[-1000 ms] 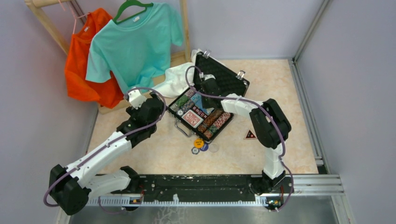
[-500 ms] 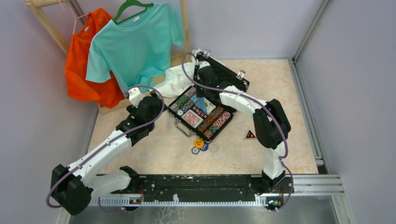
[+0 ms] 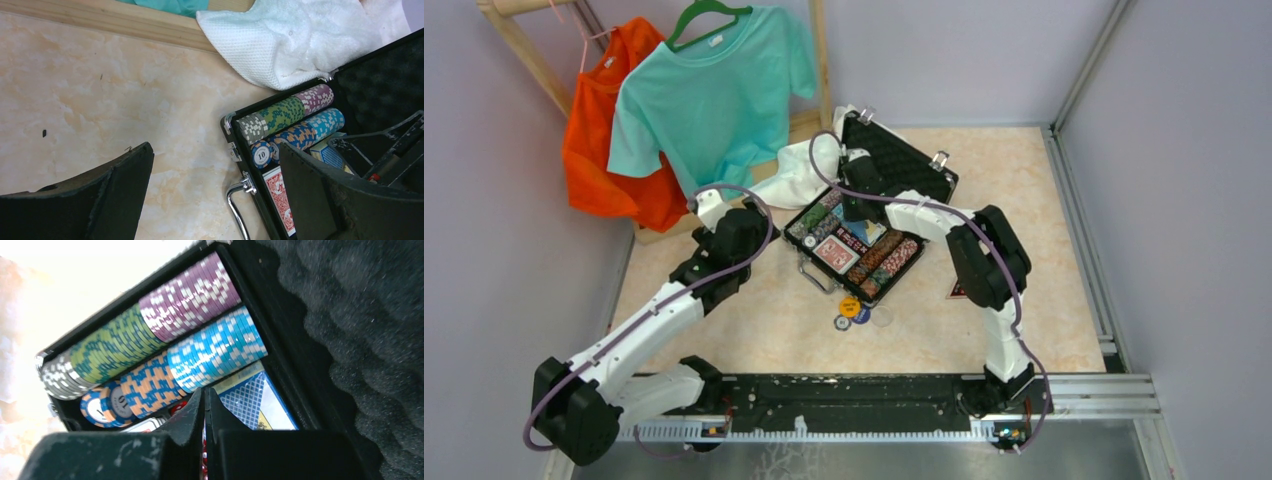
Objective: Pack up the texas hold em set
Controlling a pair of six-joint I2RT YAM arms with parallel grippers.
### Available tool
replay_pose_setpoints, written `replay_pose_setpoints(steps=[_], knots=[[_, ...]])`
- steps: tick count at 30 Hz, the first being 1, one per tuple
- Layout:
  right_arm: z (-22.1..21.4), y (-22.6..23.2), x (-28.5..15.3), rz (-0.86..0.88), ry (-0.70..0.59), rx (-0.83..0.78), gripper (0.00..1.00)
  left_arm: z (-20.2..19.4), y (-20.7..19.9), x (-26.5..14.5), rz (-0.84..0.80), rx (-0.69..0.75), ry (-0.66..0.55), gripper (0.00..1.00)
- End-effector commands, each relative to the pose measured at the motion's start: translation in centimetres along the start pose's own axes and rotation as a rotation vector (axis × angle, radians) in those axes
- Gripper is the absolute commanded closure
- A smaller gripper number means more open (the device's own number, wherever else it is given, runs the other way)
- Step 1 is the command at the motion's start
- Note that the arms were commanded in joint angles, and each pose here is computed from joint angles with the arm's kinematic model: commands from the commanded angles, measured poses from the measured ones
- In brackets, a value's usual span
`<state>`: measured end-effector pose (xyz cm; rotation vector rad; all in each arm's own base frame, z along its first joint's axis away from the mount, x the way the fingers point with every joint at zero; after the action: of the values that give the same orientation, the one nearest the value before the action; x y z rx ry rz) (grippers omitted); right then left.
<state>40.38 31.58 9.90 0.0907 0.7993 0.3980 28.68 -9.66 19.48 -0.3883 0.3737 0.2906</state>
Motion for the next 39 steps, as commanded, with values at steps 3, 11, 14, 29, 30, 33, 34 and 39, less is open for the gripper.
replay_pose_setpoints(steps=[3, 11, 14, 29, 30, 33, 34, 39], knots=[[-1.7, -1.1, -0.3, -0.039, 0.028, 0.001, 1.0, 0.2, -0.1, -0.1, -0.028, -0.011, -0.005, 0.0], [-0.3, 0.1, -0.7, 0.007, 0.012, -0.006, 1.0, -0.1, 0.1, 0.0, -0.029, -0.014, -0.002, 0.0], [1.0, 0.9, -0.7, 0.032, -0.002, -0.011, 1.0, 0.0, 0.2, -0.1, -0.028, -0.015, -0.004, 0.0], [-3.3, -2.1, -0.9, -0.074, 0.1, -0.043, 1.0, -0.3, 0.3, 0.0, -0.037, -0.024, 0.001, 0.0], [-3.4, -2.3, -1.1, -0.084, 0.1, -0.046, 1.0, -0.2, 0.2, 0.0, -0.04, -0.026, 0.001, 0.0], [-3.2, -2.5, -1.7, -0.091, 0.091, -0.056, 1.0, -0.3, 0.1, 0.1, -0.046, -0.032, 0.0, 0.0], [-2.9, -2.3, -1.9, -0.08, 0.079, -0.059, 1.0, -0.3, 0.0, 0.1, -0.05, -0.032, 0.002, 0.0], [0.0, -0.2, -4.0, 0.02, -0.01, -0.044, 1.0, -0.9, 0.0, 0.6, -0.052, -0.02, 0.003, 0.0]])
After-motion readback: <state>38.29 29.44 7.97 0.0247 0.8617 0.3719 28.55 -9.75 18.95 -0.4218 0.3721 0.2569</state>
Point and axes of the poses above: each gripper's point midway between its finger pads, its own x axis out along the fingers, its own y axis along the line the jaws close on, z = x × y, the point moved 3 cm from there along -x, back along the fingers, and after that the axes turned 3 degrees about x, right-handed, at the moved point
